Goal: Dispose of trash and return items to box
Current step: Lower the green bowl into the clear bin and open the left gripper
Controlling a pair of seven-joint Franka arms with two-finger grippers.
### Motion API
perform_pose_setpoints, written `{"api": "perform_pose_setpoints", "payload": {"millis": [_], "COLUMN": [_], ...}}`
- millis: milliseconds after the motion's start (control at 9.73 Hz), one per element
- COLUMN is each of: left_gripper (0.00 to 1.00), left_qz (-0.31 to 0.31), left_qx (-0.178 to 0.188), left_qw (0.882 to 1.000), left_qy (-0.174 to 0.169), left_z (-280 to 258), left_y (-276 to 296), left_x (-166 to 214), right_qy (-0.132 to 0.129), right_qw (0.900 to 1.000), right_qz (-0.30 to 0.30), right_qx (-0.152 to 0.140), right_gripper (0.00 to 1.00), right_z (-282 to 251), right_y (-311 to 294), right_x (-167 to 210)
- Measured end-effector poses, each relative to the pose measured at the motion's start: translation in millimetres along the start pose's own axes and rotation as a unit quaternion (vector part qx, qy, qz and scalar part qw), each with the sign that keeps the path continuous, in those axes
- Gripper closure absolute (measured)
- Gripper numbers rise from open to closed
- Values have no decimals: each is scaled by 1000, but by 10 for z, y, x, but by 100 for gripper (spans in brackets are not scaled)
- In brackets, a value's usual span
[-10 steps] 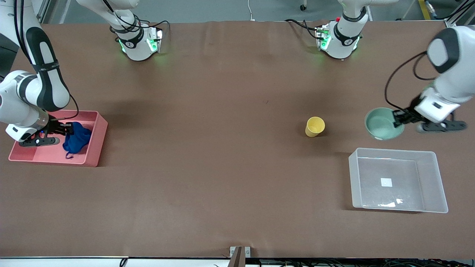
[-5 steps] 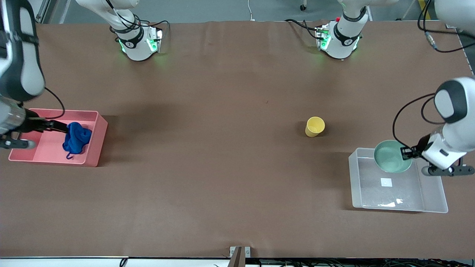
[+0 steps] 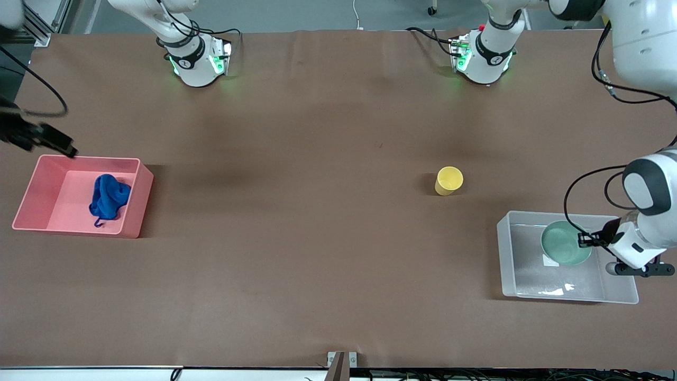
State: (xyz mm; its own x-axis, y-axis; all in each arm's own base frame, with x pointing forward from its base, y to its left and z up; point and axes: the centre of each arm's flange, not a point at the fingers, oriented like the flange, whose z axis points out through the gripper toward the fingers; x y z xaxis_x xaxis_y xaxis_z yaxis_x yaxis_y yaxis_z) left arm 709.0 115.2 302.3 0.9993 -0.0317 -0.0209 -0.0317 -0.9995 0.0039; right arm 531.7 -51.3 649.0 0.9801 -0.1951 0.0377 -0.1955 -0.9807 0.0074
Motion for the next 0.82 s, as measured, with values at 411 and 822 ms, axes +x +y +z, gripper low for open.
{"api": "perform_pose_setpoints", "payload": {"millis": [411, 822], "left_gripper": [96, 76], "left_qz": [-7, -30], "left_qx": [11, 11], "left_qw": [1000, 999], "left_qy": [24, 33], "left_z": [521, 580], "left_y": [-62, -342], "left_x": [183, 158], "right_qy": [-3, -28], "right_qw": [1000, 1000], "right_qz": [0, 4], "right_qx": [-2, -5], "right_gripper": [0, 0], "right_z": [-149, -87], "right_y": [-18, 31], "right_x": [81, 81]}}
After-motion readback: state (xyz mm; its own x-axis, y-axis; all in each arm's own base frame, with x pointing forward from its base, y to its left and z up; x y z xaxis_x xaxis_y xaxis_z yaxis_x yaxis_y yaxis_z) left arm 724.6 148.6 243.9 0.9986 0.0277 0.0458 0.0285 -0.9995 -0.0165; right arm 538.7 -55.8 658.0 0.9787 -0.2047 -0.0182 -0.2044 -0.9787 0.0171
